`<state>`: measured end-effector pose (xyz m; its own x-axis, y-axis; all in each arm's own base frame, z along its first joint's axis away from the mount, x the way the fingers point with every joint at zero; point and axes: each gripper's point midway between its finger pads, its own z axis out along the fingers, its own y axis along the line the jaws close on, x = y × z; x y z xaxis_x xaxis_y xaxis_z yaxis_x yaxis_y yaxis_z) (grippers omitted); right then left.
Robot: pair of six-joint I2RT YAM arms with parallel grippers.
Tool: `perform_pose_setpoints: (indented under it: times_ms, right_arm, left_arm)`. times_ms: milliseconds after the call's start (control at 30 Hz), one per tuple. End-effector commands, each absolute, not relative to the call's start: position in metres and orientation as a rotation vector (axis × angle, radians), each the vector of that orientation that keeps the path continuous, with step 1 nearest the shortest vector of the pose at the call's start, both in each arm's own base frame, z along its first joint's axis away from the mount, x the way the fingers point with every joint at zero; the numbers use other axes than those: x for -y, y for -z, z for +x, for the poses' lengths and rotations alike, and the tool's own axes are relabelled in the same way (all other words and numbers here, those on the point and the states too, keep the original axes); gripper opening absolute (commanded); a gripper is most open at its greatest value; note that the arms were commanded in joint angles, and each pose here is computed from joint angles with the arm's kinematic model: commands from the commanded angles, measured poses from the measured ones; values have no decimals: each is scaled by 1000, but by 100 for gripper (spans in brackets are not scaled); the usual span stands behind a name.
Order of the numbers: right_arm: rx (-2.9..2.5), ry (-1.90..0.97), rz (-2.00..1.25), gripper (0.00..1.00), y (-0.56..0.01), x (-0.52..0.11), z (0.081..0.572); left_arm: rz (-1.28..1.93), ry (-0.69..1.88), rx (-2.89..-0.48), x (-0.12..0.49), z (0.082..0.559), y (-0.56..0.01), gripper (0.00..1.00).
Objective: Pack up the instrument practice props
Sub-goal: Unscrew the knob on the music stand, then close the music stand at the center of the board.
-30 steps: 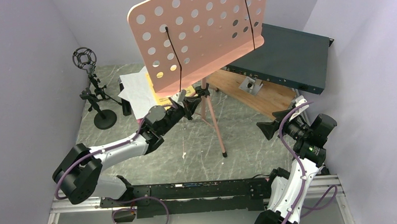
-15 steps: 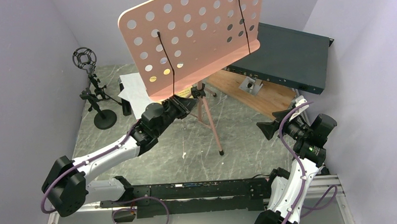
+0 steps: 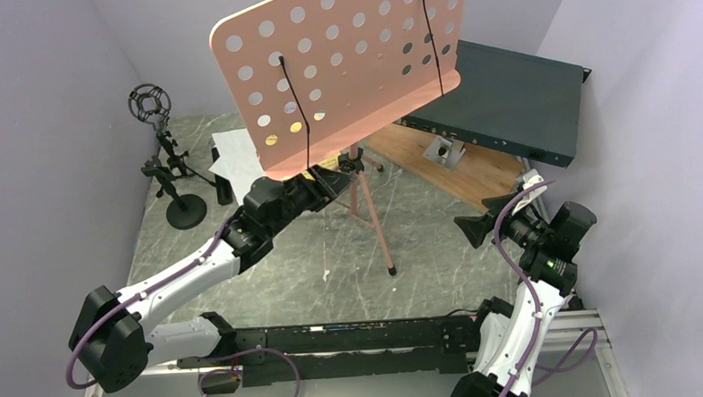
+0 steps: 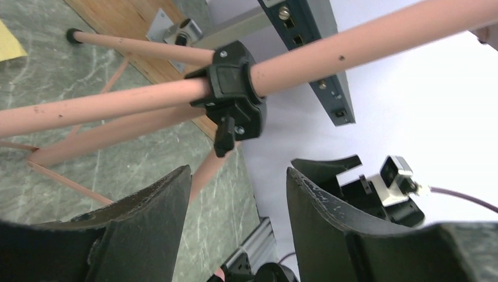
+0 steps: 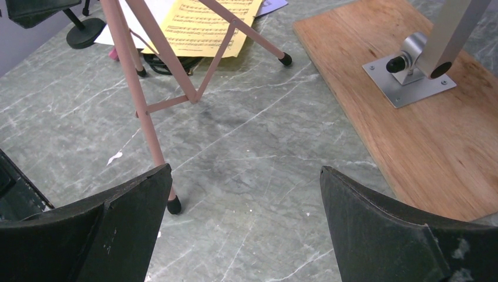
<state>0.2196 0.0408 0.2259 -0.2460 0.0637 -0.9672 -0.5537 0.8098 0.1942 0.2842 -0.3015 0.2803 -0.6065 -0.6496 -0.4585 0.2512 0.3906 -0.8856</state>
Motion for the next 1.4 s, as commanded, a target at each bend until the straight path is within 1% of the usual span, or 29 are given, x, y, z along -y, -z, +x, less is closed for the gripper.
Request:
perform_pose_setpoints:
  times_ms: [0,100,233,367,467,600,633,700,733,833,933,1033,1133,1233,1367]
  right_arm:
    - [-1700,-601,-437,100,-230,-44,219]
    - [-1699,-602,-437,100,-230,-45,219]
    - [-1699,-604,-438,99,-230,-45,218]
    - [-1696,-610,-438,100,-231,-46,218]
    - [-1692,-630,-441,100,-232,-48,217]
    - [-1690,-681,-458,99,-235,-53,215]
    - [-1694,-681,-480,99,-236,-54,214]
    - [-1727,-696,-513,99,-232,-58,213]
    - [-1738,-707,-541,99,-230,-60,213]
    - [-1772,-783,-625,99,-231,-75,211]
    - [-1782,-815,-730,99,-239,-94,215]
    - [-1781,-798,-835,99,-239,-120,225]
    - [-1762,-851,-947,99,-234,-152,225]
    - [-1740,-910,-978,99,-226,-172,230]
    - [-1633,-911,-1034,99,-221,-197,239]
  left_arm:
    - [-225,1438,-1804,300,264,-287,66]
    - [-87,1438,-1818,295,254,-271,71]
    - [217,1326,-1853,285,243,-249,78]
    - [419,1133,-1934,269,240,-221,83]
    - [544,955,-1892,254,246,-215,83]
    - [629,785,-1778,238,255,-220,85]
    - [637,756,-1746,236,257,-224,86]
    - [632,696,-1695,229,262,-231,96]
    - [616,660,-1676,224,267,-234,99]
    - [588,579,-1629,211,279,-235,100]
    - [564,584,-1606,204,293,-237,99]
    - [571,659,-1570,208,306,-239,99]
    - [605,686,-1563,215,317,-236,99]
    - [655,704,-1576,224,325,-231,99]
    - [689,716,-1593,231,335,-226,98]
